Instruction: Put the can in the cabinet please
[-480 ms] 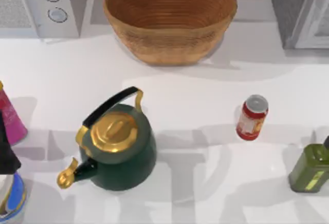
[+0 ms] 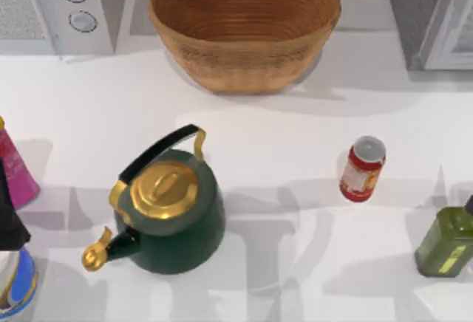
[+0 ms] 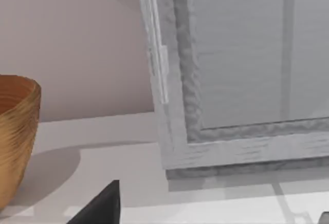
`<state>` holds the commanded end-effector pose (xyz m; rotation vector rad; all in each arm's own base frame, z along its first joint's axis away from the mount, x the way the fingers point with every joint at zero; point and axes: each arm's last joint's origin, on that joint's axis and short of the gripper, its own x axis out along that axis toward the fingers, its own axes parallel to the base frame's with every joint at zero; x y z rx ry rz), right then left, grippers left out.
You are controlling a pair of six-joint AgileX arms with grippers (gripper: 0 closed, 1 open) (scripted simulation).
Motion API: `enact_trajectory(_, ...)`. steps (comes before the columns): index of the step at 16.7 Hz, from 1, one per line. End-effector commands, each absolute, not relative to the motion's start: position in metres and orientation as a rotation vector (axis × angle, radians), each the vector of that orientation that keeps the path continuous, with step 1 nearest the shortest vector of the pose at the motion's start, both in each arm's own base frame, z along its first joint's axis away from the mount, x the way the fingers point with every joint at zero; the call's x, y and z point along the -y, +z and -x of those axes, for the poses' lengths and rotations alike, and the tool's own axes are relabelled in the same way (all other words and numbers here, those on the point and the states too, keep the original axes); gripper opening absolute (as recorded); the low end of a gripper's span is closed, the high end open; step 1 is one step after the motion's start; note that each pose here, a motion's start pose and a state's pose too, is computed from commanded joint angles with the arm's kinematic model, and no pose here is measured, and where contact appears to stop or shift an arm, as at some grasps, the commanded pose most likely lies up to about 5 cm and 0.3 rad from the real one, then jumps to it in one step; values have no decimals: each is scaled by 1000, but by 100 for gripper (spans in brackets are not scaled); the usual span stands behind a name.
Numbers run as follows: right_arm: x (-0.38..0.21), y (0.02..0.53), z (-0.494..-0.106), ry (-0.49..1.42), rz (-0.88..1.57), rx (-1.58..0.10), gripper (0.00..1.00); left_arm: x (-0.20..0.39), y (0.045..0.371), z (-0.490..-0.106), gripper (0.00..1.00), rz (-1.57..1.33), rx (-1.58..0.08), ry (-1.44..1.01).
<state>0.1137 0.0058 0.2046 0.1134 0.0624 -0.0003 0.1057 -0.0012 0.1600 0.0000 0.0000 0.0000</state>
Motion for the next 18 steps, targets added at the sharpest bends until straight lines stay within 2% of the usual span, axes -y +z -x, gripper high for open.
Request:
enact_trajectory(3, -18, 242, -137, 6, -199, -149, 100, 1, 160, -106, 100, 0, 0, 0)
enact_trajectory(6, -47, 259, -183, 8, -251, -306, 100, 1, 160, -106, 100, 0, 0, 0)
enact_trajectory(9, -89, 237, -225, 1, -235, -494, 100, 1, 160, -106, 100, 0, 0, 0)
enact_trajectory(11, -117, 212, -238, 0, -193, -600, 100, 1, 160, -106, 100, 0, 0, 0)
enact_trajectory(18, -175, 144, -226, -6, -17, -785, 100, 1, 160, -106, 100, 0, 0, 0)
